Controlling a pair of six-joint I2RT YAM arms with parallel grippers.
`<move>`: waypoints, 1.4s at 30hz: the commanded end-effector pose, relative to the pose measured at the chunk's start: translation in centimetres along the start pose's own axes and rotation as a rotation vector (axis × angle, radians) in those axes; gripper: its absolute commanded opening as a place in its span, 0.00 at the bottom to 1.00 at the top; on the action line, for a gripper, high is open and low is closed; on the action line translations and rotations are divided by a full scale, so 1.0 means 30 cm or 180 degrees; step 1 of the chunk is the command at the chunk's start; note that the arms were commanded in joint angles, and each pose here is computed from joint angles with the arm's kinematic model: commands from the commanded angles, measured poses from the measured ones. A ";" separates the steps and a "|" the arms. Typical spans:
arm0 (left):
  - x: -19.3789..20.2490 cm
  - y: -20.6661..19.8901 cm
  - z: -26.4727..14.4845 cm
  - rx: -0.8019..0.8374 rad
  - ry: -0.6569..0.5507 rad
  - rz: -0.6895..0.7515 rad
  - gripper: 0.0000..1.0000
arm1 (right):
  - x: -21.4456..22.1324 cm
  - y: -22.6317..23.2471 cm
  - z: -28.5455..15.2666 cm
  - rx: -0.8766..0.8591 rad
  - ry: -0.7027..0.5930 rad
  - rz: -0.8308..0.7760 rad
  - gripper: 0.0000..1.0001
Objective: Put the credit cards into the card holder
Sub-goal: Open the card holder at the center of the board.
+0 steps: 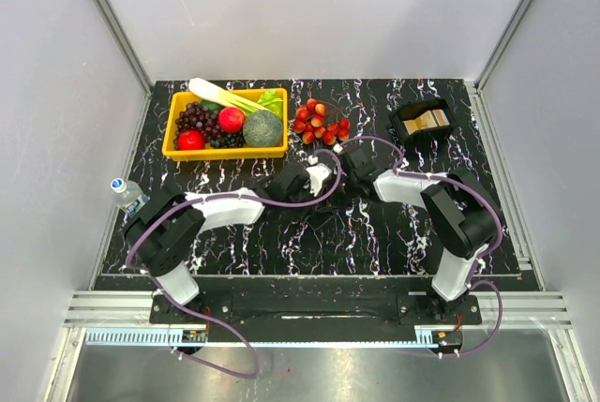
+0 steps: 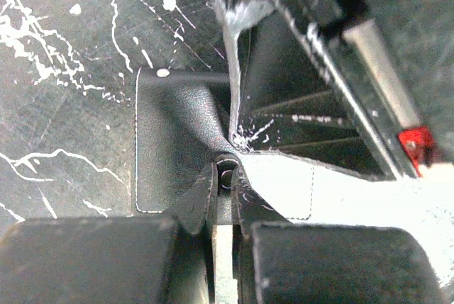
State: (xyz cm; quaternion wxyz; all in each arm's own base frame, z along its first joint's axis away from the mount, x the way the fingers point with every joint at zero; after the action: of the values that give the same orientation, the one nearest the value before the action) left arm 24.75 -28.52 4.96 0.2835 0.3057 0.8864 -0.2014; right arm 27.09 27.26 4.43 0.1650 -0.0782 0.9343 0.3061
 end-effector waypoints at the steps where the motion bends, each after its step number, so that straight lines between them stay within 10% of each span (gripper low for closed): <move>1: 0.118 -0.011 -0.026 -0.0029 0.0037 -0.0456 0.00 | 0.061 -0.201 0.066 0.0821 0.0074 0.0116 0.19; 16: 0.024 -0.001 -0.191 0.0017 -0.1319 -0.1115 0.00 | 0.112 -0.268 0.120 0.1002 0.0231 0.0302 0.12; 19: 0.033 -0.002 -0.175 0.0008 -0.1224 -0.1073 0.00 | 0.114 -0.259 0.128 0.0924 0.0243 0.0298 0.12; 22: 0.007 -0.021 -0.144 0.0082 -0.1101 -0.0978 0.40 | 0.113 -0.255 0.128 0.0892 0.0241 0.0281 0.13; 25: -0.005 -0.018 -0.104 -0.0009 -0.0874 -0.0906 0.46 | 0.108 -0.249 0.126 0.0869 0.0233 0.0268 0.13; 42: 0.133 0.023 -0.053 -0.0654 0.0170 -0.0665 0.46 | 0.102 -0.244 0.126 0.0827 0.0222 0.0227 0.16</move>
State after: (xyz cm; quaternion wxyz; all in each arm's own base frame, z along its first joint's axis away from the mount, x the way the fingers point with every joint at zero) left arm 23.65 -27.28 5.17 0.3185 0.1746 0.9095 -0.2023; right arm 27.59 28.96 3.88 0.1356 -0.0503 0.9252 0.3508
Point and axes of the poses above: each gripper's point midway between its finger pads, its own z axis out along the fingers, its own y axis along the line the jaws close on, x = y × z, the point moved 3 cm from there along -z, back along the fingers, and after that the axes turned 7 degrees about -z, right-handed, at the moved point
